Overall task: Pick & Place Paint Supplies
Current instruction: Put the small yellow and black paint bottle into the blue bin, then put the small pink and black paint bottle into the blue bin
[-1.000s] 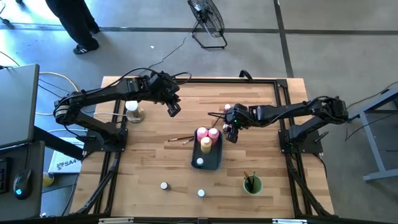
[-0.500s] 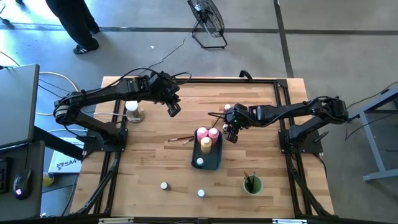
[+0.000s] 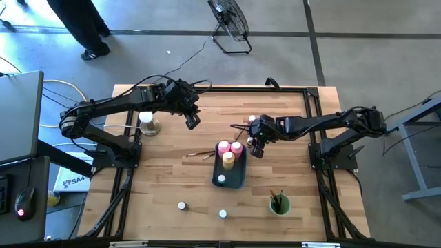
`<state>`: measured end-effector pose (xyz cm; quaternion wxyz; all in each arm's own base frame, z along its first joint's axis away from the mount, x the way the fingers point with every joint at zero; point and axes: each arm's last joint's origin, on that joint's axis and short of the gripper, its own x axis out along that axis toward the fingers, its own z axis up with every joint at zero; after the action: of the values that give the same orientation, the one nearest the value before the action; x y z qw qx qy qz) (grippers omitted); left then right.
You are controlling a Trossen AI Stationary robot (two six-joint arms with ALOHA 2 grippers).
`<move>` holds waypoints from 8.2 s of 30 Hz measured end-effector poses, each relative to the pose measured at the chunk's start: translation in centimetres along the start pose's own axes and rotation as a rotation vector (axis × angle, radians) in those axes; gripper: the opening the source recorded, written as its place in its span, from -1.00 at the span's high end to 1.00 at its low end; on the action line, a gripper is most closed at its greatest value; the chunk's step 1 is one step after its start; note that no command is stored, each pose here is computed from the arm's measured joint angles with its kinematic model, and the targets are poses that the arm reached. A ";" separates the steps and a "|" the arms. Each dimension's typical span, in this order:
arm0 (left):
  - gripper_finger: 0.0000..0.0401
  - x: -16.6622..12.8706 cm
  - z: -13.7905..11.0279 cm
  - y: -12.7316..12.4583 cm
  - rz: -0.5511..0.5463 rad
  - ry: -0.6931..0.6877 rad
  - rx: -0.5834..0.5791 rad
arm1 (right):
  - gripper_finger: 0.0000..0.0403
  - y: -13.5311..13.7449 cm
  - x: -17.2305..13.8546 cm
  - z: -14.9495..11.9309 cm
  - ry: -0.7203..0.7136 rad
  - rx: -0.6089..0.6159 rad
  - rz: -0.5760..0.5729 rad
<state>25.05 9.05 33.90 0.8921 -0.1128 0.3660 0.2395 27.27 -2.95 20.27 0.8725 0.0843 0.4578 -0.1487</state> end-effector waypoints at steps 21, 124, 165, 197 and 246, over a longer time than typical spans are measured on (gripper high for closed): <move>0.62 0.0 0.0 0.0 0.000 0.000 0.000 | 0.43 -0.8 -8.8 1.7 -0.238 0.116 -0.012; 0.62 0.0 0.0 0.0 0.000 0.000 0.000 | 0.30 10.3 -0.9 1.0 -0.066 0.067 0.032; 0.62 0.0 0.0 0.0 0.000 0.000 0.000 | 0.29 6.3 -15.0 3.3 -0.561 0.266 0.265; 0.62 -0.2 1.6 0.2 0.119 -0.183 -0.004 | 0.29 1.7 -14.9 5.4 -0.703 0.110 -0.082; 0.62 -0.1 1.4 0.2 0.135 -0.160 0.001 | 0.29 -8.9 -6.6 6.8 0.025 -0.148 0.097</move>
<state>25.69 9.74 34.98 0.9004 -0.0680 0.3007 0.3069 25.95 -12.08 29.48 0.8766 0.0436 0.4739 -0.0711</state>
